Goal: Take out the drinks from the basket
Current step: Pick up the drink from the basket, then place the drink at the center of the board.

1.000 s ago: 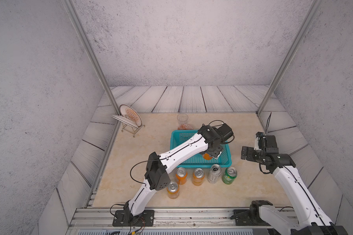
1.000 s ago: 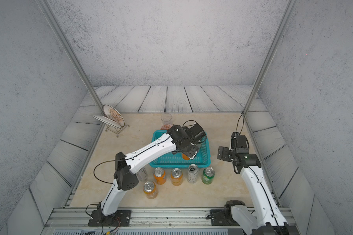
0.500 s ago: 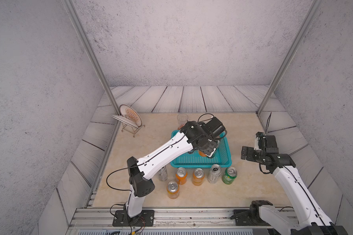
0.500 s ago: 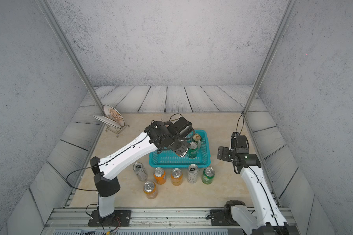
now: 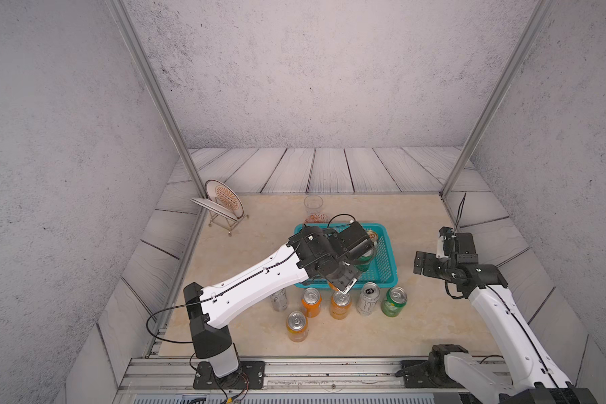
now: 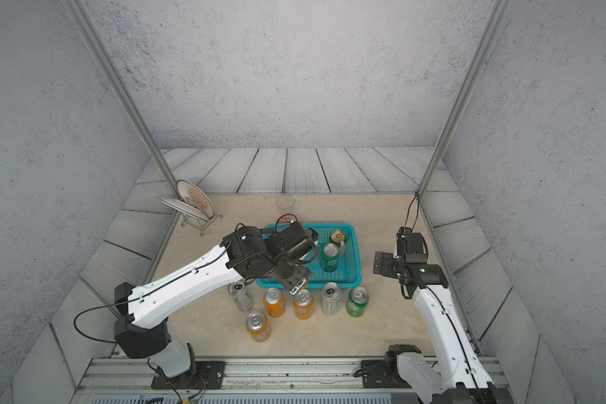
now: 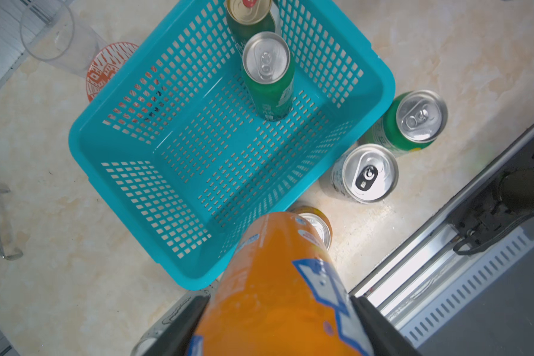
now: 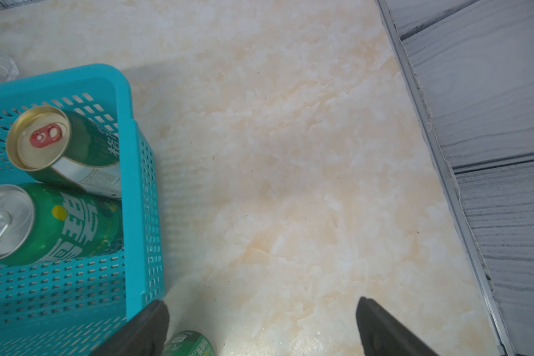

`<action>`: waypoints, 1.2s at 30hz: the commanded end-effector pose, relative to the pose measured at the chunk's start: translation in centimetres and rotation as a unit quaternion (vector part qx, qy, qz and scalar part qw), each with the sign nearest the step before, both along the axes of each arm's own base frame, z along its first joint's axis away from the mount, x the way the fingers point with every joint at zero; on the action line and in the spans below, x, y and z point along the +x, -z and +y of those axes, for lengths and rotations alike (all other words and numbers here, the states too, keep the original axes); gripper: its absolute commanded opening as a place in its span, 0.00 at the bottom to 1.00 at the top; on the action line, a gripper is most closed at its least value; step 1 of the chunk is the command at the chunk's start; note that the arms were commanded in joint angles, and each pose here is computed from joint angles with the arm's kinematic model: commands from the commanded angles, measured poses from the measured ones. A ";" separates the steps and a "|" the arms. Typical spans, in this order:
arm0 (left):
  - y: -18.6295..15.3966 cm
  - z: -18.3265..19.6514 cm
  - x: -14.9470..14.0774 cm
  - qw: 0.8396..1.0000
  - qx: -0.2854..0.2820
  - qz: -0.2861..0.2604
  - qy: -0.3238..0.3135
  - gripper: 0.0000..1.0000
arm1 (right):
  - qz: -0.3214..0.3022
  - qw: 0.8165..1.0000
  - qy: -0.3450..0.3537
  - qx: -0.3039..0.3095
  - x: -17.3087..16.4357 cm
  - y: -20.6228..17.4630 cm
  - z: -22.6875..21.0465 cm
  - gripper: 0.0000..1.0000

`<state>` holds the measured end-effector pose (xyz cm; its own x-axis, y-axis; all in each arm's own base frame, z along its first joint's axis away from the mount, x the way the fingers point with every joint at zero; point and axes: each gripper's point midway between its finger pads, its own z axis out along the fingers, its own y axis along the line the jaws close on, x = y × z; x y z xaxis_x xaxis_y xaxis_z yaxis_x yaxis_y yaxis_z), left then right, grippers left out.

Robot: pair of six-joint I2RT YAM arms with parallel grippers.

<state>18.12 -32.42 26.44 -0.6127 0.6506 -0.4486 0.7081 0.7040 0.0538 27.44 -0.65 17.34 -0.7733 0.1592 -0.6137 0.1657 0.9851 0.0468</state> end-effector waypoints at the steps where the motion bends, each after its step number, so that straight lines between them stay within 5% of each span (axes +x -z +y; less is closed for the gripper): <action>1: -1.8 0.2 -0.5 0.999 -0.040 -0.022 -0.008 0.72 | 0.007 1.000 0.003 0.002 -0.1 0.4 -0.1 0.99; 22: 3.6 1.7 -5.5 0.999 -0.020 0.027 0.005 0.72 | 0.008 1.000 0.002 0.002 -0.1 0.4 -0.1 0.99; 36: 8.1 1.9 -6.4 1.000 0.000 0.031 -0.007 0.72 | 0.007 1.000 0.000 0.004 -0.1 0.3 0.0 0.99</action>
<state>11.34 -29.62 16.95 -0.6448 0.6918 -0.3250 0.7200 0.6925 0.0456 27.44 -0.65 17.33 -0.7733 0.1608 -0.6133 0.1660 0.9849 0.0489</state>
